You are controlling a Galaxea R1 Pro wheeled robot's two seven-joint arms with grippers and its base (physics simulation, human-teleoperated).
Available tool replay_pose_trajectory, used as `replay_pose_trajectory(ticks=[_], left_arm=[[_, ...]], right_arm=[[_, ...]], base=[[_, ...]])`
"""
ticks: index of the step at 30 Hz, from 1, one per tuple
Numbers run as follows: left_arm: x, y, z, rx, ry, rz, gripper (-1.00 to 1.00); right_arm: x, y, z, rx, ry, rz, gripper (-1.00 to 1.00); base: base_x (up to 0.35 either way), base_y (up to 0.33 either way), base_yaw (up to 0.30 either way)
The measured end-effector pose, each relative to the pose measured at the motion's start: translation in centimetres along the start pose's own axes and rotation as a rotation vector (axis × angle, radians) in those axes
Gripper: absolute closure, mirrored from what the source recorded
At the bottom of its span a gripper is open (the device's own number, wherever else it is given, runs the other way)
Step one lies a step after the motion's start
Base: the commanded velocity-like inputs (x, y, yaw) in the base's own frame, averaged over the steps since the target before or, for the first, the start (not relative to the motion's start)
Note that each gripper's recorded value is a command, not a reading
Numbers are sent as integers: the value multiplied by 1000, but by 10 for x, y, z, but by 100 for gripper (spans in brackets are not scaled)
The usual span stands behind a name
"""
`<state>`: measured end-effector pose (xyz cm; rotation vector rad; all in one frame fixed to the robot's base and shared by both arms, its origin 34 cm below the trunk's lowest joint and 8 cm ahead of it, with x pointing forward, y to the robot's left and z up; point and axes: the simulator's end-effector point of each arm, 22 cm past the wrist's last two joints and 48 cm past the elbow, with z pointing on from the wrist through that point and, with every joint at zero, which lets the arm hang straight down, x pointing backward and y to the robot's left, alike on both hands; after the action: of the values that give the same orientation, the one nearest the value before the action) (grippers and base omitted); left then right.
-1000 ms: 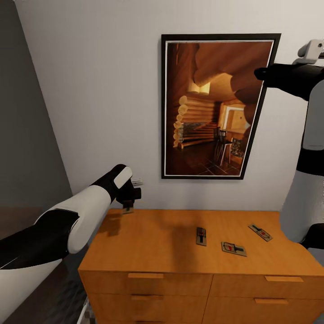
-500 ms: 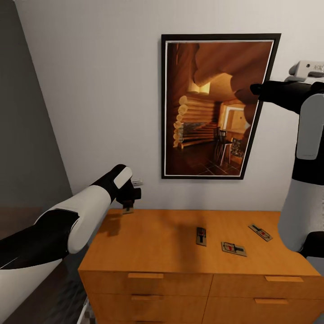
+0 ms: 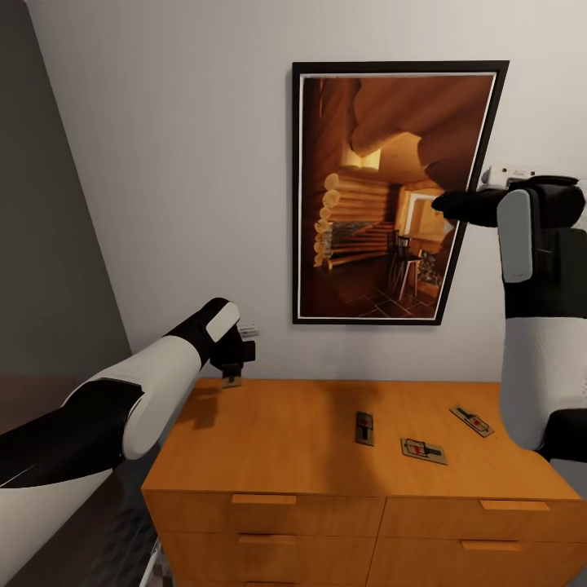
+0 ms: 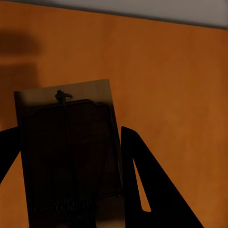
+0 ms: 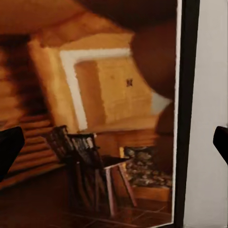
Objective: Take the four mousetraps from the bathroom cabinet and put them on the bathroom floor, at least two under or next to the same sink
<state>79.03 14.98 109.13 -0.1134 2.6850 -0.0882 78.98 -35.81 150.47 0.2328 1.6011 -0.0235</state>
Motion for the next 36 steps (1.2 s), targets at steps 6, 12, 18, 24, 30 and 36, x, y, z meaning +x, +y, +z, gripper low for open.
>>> replay_pose_trajectory(ticks=[6, 12, 18, 24, 30, 36], left_arm=[[0, 1, 0, -3, 0, 0, 100], [0, 1, 0, -5, 0, 1, 100], [0, 1, 0, -6, 1, 1, 100], [1, 1, 0, -7, 2, 1, 100], [3, 1, 0, -4, 13, 7, 100], [4, 1, -1, -5, 18, 10, 100]], right_arm=[[3, 18, 22, -13, 83, 3, -100], [-2, 52, 38, -52, 174, 17, -100], [14, 82, 50, -74, 312, 7, -100], [31, 99, 51, -65, 456, -15, -100], [50, 106, 45, -24, 544, -52, -100], [58, 108, 43, -16, 573, -57, -100]], base=[[0, 0, 0], [0, 0, 0], [0, 0, 0], [0, 0, 0], [0, 0, 0], [0, 0, 0]])
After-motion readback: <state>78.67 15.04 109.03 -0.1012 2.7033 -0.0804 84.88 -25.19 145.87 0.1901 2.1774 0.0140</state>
